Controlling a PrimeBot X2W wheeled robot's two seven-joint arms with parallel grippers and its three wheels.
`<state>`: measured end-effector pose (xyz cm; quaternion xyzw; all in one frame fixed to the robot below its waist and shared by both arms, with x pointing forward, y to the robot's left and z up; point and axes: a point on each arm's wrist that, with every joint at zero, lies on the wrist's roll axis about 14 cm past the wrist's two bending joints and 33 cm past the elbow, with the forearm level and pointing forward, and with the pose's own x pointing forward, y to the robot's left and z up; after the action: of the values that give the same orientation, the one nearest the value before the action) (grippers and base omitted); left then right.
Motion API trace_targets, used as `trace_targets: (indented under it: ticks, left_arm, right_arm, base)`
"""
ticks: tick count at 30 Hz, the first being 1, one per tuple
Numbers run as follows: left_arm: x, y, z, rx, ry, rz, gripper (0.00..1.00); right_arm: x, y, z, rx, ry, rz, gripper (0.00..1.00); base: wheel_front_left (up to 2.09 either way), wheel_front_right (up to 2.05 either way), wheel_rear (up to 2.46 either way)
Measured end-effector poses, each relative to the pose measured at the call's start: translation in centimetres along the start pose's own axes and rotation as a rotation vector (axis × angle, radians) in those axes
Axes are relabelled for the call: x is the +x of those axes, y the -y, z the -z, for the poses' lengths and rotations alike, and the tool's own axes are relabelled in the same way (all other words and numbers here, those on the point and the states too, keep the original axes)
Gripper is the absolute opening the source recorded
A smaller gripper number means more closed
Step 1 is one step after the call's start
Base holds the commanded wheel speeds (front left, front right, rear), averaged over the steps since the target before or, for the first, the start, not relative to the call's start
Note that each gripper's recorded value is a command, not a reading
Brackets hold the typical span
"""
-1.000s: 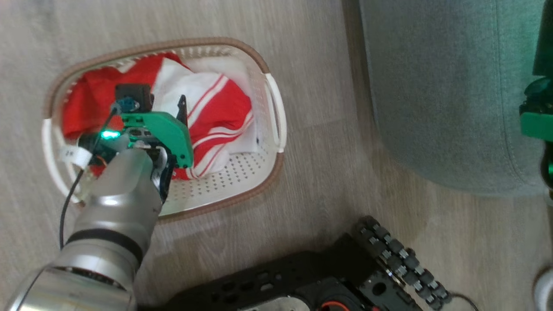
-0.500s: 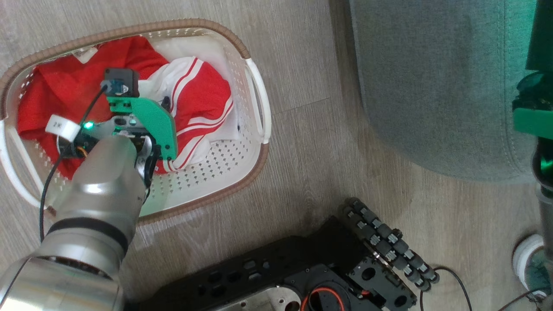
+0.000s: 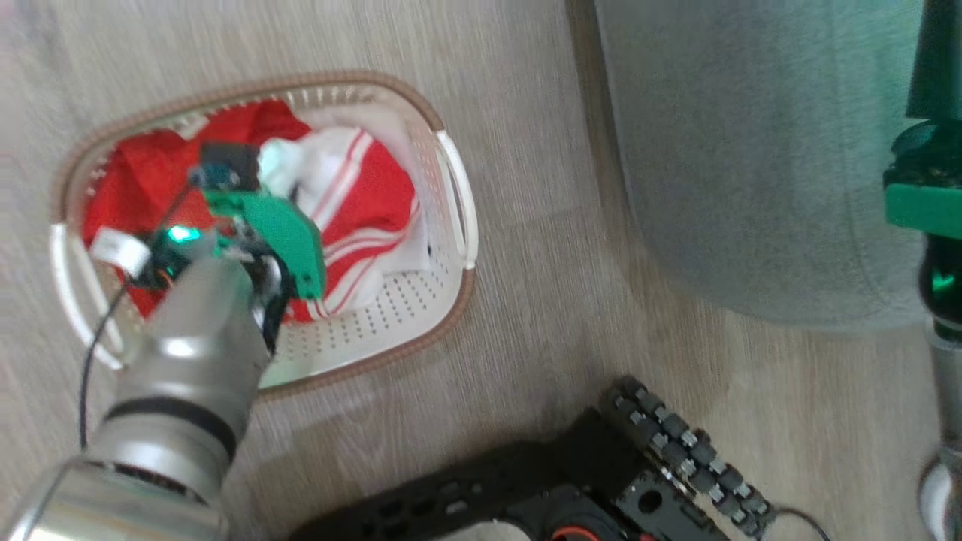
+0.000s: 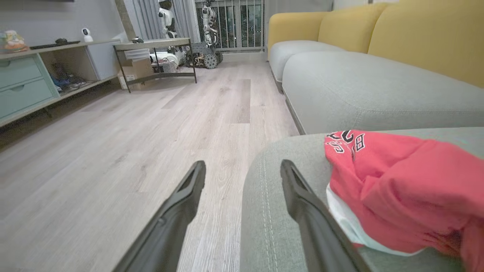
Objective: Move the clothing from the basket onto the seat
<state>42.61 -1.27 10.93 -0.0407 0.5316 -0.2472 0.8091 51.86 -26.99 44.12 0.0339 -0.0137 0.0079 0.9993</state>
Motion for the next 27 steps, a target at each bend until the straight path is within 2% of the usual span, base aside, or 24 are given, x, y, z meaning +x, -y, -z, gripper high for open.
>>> trace_targets:
  ticks: [7, 18, 24, 27]
  left_arm:
    - [-5.2, 2.2, -1.3, 0.036, 0.121, 0.035, 0.00]
    - [-14.5, 7.0, -7.8, 0.099, 0.431, 0.106, 0.00]
    - [-20.6, 9.4, -12.7, 0.142, 0.669, 0.124, 0.00]
    - [-22.7, 9.8, -13.7, 0.146, 0.739, 0.122, 0.00]
  right_arm:
    - [-1.8, -0.9, -4.9, 0.014, 0.084, -0.006, 1.00]
    - [-6.4, -2.9, -11.8, 0.037, 0.213, -0.040, 1.00]
    - [-8.2, -4.5, -13.9, 0.104, 0.267, -0.071, 1.00]
    - [-8.7, -5.1, -14.4, 0.114, 0.280, -0.087, 1.00]
  base:
    - [0.00, 0.00, 0.00]
    - [0.00, 0.00, 0.00]
    - [0.00, 0.00, 0.00]
    - [0.00, 0.00, 0.00]
